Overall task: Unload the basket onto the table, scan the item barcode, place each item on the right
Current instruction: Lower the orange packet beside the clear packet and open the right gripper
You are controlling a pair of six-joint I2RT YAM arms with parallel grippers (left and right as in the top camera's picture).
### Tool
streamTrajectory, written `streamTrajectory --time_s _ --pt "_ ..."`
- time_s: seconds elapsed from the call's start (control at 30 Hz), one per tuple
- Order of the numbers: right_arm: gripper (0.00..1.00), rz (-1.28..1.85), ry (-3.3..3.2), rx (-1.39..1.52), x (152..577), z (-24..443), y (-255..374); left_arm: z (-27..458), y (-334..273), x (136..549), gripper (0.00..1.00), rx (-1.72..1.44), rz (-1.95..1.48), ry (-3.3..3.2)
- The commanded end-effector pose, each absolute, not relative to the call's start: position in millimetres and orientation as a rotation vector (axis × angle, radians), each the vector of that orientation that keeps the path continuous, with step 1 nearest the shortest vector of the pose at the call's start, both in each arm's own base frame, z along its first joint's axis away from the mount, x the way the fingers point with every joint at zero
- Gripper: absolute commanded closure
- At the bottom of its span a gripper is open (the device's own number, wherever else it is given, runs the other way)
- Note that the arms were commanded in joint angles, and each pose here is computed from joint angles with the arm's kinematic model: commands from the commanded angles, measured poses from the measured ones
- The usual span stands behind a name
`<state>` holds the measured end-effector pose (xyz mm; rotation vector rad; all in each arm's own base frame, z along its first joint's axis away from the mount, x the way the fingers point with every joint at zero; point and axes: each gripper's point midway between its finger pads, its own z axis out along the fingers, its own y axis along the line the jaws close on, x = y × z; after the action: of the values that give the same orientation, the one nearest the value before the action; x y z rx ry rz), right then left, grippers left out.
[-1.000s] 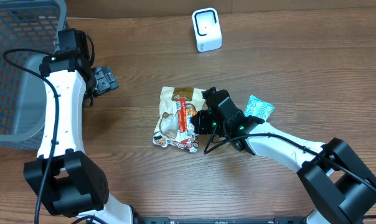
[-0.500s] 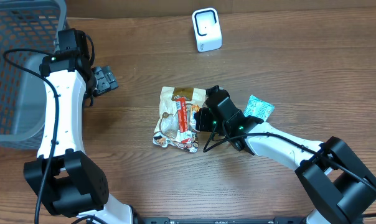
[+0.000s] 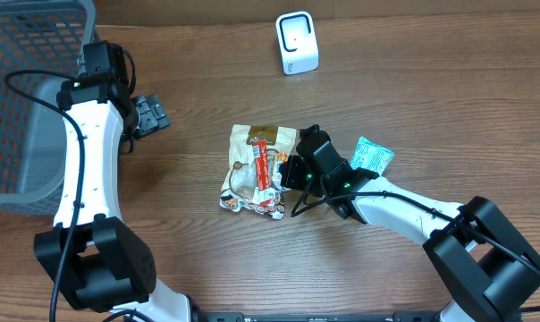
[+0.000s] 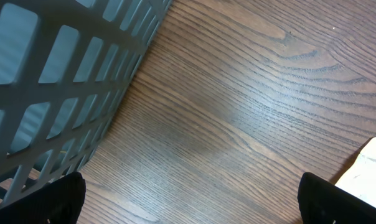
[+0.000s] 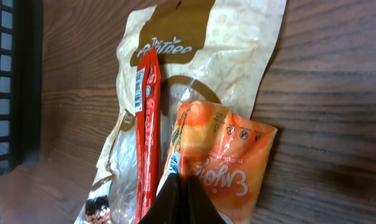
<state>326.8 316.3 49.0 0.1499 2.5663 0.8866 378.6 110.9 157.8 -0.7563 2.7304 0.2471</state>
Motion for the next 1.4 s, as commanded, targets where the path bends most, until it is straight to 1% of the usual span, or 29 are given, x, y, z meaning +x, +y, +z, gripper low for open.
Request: streamTrajectory --time_s 0.0,0.1,0.27,0.43,0.83,0.97,1.1,1.13,1.2,1.37 --pt "0.96 0.926 2.602 0.198 327 42 309 172 110 381 0.00 -0.724 0.235 2.699" --pt "0.96 0.976 2.619 0.209 328 43 305 172 110 381 0.00 -0.724 0.235 2.699" --pt "0.96 0.972 2.670 0.239 325 37 294 172 110 381 0.00 -0.724 0.235 2.699" --pt "0.96 1.020 2.674 0.219 320 36 298 172 110 381 0.00 -0.724 0.235 2.699" --pt "0.96 1.157 2.574 0.190 326 42 298 172 110 381 0.00 -0.724 0.235 2.699" --pt "0.96 1.162 2.580 0.225 322 34 289 172 110 381 0.00 -0.724 0.235 2.699" --pt "0.96 1.171 2.574 0.190 322 36 290 172 110 381 0.00 -0.724 0.235 2.700" --pt "0.91 1.171 2.574 0.190 322 36 290 172 110 381 0.00 -0.724 0.235 2.700" --pt "0.85 1.171 2.574 0.190 322 36 290 172 110 381 0.00 -0.724 0.235 2.699" --pt "0.75 1.171 2.572 0.189 322 37 290 172 110 381 0.00 -0.724 0.235 2.700"
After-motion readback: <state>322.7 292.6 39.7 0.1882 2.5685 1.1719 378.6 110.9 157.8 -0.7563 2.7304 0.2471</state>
